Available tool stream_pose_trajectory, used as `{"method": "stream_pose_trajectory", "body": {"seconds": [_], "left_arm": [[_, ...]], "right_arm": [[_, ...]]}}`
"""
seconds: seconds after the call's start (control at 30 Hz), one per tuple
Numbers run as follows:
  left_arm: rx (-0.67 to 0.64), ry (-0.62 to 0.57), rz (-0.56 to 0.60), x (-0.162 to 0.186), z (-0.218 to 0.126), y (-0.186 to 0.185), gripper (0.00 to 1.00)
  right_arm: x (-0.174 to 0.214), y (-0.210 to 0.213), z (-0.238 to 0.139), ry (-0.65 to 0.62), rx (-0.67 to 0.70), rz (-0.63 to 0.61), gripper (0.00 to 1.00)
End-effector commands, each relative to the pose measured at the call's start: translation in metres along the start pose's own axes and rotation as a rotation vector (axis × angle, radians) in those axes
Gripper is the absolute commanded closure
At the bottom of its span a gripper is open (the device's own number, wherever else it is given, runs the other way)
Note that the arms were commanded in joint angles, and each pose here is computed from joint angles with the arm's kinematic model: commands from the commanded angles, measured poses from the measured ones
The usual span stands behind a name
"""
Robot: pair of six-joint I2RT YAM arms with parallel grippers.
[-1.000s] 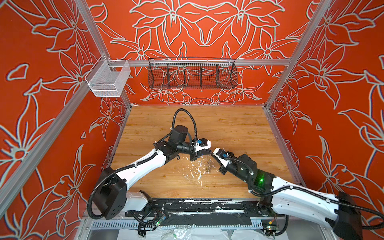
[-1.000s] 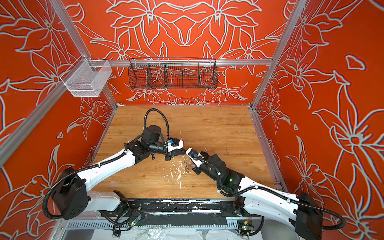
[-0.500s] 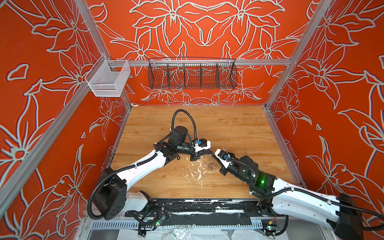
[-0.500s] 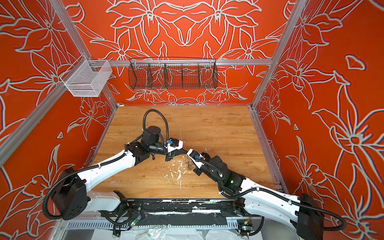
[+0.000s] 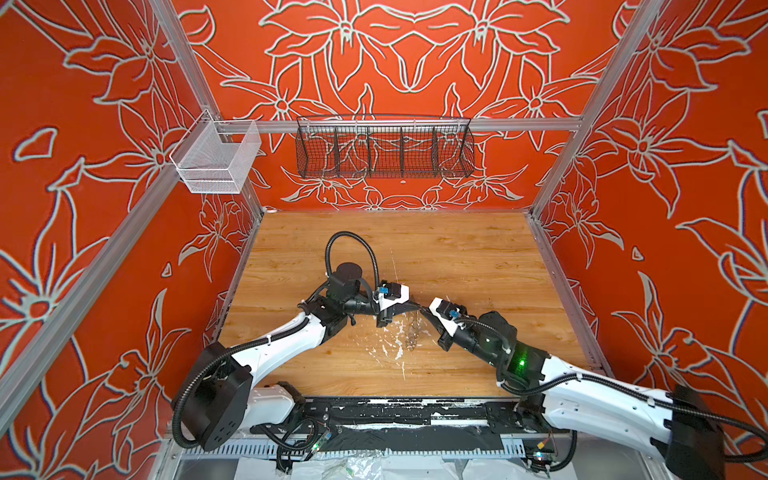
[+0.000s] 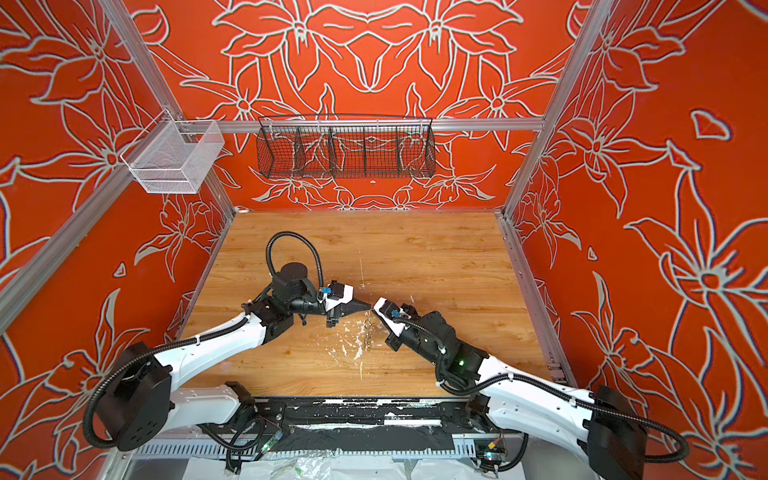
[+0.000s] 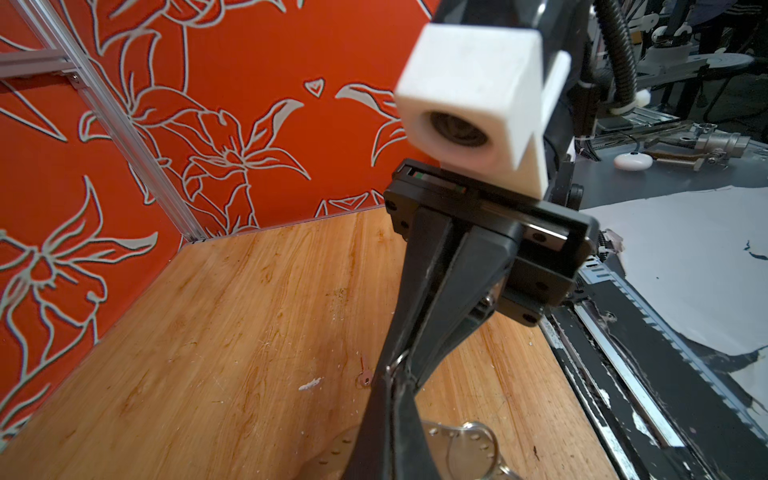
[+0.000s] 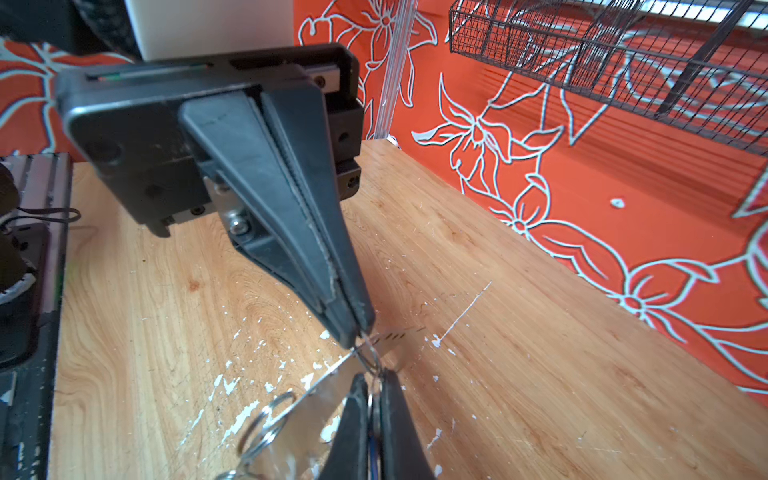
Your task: Put the keys on the keyring
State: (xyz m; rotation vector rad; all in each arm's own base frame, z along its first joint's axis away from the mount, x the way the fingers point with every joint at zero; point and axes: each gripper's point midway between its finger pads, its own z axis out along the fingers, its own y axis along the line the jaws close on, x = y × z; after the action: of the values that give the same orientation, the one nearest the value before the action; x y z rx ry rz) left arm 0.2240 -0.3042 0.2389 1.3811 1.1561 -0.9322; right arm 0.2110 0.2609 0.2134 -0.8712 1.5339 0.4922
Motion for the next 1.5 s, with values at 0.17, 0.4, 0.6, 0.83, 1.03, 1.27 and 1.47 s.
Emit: {"method": "stream_pose_trajectory", "body": {"seconds": [0.17, 0.4, 0.6, 0.83, 1.03, 1.27, 1.47], "left_arm": [[0.034, -0.120, 0.118, -0.026, -0.011, -0.010, 1.00], [0.007, -0.143, 0.120, -0.025, -0.012, -0.008, 1.00], [-0.033, -0.102, 0.081, -0.020, -0.009, 0.003, 0.79], [-0.112, -0.013, 0.036, -0.008, -0.005, 0.024, 0.68], [-0.213, 0.093, -0.019, 0.004, -0.002, 0.048, 0.66], [-0.233, 0.096, -0.054, 0.008, -0.001, 0.057, 0.66], [-0.230, 0.074, -0.117, 0.010, -0.009, 0.065, 0.66]], "right_arm": [[0.006, -0.030, 0.001, 0.013, 0.068, 0.130, 1.00], [0.007, -0.031, 0.004, 0.029, 0.057, 0.164, 1.00], [-0.004, -0.045, -0.005, 0.046, 0.124, 0.186, 1.00], [-0.007, -0.058, -0.007, 0.150, 0.187, 0.197, 1.00], [-0.002, -0.055, 0.000, 0.245, 0.177, 0.146, 1.00], [0.014, -0.045, 0.010, 0.286, 0.135, -0.141, 1.00], [0.020, -0.049, 0.017, 0.489, 0.095, -0.342, 1.00]]}}
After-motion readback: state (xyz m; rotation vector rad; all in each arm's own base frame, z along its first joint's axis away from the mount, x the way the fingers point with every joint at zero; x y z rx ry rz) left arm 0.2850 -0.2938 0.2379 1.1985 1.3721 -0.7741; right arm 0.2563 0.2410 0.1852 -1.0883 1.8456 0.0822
